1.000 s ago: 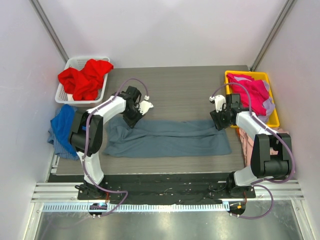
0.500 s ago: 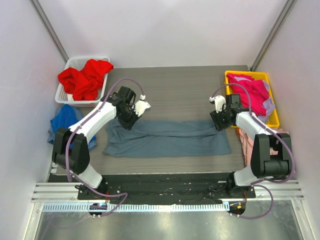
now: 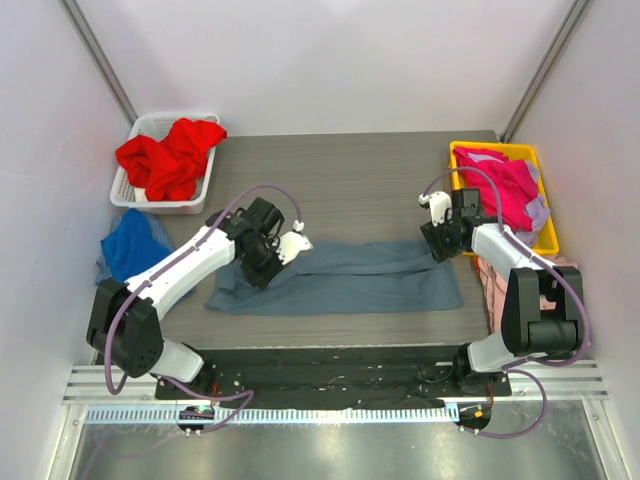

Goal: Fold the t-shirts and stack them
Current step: Fold the other side of the tshirt into a rectangle

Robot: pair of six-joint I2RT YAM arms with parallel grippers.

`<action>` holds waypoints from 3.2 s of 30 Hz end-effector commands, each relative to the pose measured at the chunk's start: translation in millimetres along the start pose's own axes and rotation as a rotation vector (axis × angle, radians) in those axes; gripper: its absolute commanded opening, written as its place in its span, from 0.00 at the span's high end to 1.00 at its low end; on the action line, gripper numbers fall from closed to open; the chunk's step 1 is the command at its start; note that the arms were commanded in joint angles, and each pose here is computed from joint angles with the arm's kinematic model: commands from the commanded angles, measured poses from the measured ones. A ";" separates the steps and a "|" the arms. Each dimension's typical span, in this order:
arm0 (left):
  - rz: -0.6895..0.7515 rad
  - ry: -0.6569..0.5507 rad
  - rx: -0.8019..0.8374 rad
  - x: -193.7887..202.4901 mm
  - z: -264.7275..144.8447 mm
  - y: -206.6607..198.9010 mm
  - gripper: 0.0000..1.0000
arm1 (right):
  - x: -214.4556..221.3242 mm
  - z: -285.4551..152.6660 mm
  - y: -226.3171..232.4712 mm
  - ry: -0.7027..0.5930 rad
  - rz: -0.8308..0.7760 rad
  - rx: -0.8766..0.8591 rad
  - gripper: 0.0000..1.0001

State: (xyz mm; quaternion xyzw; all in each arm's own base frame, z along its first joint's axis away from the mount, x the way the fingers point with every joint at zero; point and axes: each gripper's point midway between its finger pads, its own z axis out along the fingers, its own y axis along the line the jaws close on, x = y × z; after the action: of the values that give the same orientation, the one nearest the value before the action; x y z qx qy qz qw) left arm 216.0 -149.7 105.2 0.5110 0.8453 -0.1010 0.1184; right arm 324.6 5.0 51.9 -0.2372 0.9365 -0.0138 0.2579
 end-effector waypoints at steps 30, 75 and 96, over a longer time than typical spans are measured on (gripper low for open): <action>0.014 -0.065 -0.284 -4.4 -0.6 16.4 0.52 | -37.9 -31.9 -15.3 -0.122 -0.017 0.067 0.38; -0.130 -0.070 -0.406 6.4 53.0 122.9 0.19 | 12.0 14.1 -5.1 0.039 -0.065 0.049 0.27; -0.131 -0.024 -0.396 17.7 62.4 121.3 0.21 | 41.5 -32.0 16.6 0.030 -0.079 0.027 0.27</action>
State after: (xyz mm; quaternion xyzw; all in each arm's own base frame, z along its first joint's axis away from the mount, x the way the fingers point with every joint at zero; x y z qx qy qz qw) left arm 318.1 -98.2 36.5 0.4187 0.8812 0.0511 0.2135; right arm 282.4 -2.6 52.8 -0.2646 0.9315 -0.0433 0.2459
